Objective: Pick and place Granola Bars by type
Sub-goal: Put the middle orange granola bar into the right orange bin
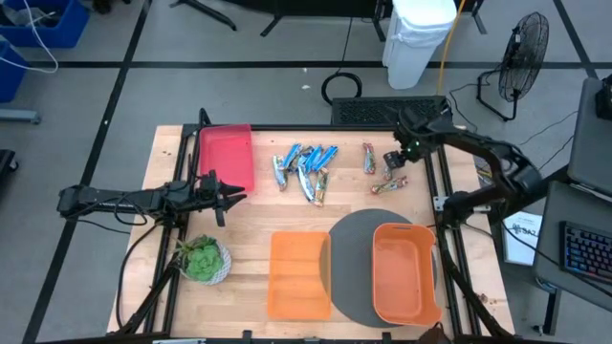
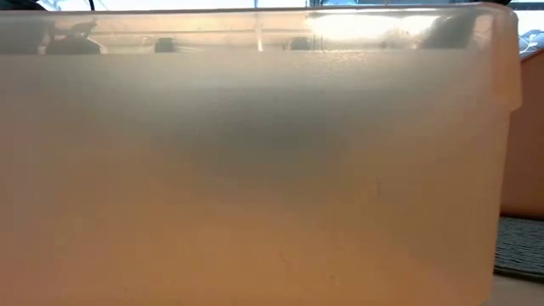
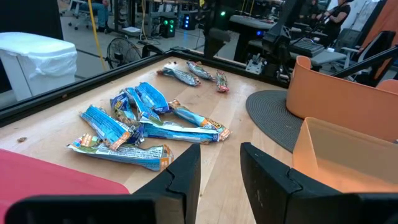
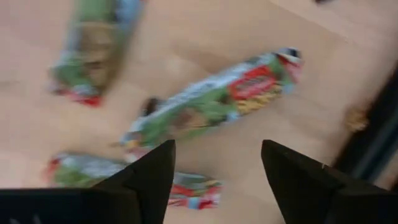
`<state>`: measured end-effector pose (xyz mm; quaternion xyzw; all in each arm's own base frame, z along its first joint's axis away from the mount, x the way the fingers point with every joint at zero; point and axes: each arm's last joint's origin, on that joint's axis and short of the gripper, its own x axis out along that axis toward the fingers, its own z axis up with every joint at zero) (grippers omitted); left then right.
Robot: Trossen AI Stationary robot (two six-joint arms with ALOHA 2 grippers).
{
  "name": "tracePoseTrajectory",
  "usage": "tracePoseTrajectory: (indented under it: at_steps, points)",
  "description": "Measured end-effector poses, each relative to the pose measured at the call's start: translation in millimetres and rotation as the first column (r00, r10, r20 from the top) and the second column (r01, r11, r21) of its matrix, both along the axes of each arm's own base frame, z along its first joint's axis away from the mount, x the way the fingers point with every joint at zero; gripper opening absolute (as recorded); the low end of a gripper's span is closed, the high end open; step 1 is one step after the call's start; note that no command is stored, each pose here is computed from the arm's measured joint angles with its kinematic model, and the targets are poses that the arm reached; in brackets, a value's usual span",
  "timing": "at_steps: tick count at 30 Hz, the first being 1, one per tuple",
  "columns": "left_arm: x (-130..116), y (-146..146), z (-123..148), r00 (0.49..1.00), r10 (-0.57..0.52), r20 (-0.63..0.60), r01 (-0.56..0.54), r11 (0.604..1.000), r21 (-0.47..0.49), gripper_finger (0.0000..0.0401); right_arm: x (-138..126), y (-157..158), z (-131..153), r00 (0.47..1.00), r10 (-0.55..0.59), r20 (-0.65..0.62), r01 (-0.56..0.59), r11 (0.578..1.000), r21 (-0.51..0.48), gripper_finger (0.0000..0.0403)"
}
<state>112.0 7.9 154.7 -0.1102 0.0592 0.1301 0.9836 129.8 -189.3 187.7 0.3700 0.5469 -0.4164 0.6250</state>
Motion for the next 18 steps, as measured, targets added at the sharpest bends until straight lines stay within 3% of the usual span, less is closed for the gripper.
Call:
tracePoseTrajectory:
  at_steps: [7, 18]
  points:
    - [0, 0, 0, 1.000, 0.000, 0.000, 0.000, 1.000, 0.000, 0.0118, -2, -15, -10, 0.991, -0.135, 0.023, 0.135, 0.991, -0.011, 0.0230]
    - [0, 0, 0, 1.000, 0.000, 0.000, 0.000, 1.000, 0.000, 0.0118, -3, -19, -9, 0.937, -0.343, 0.067, 0.345, 0.938, -0.019, 0.0228]
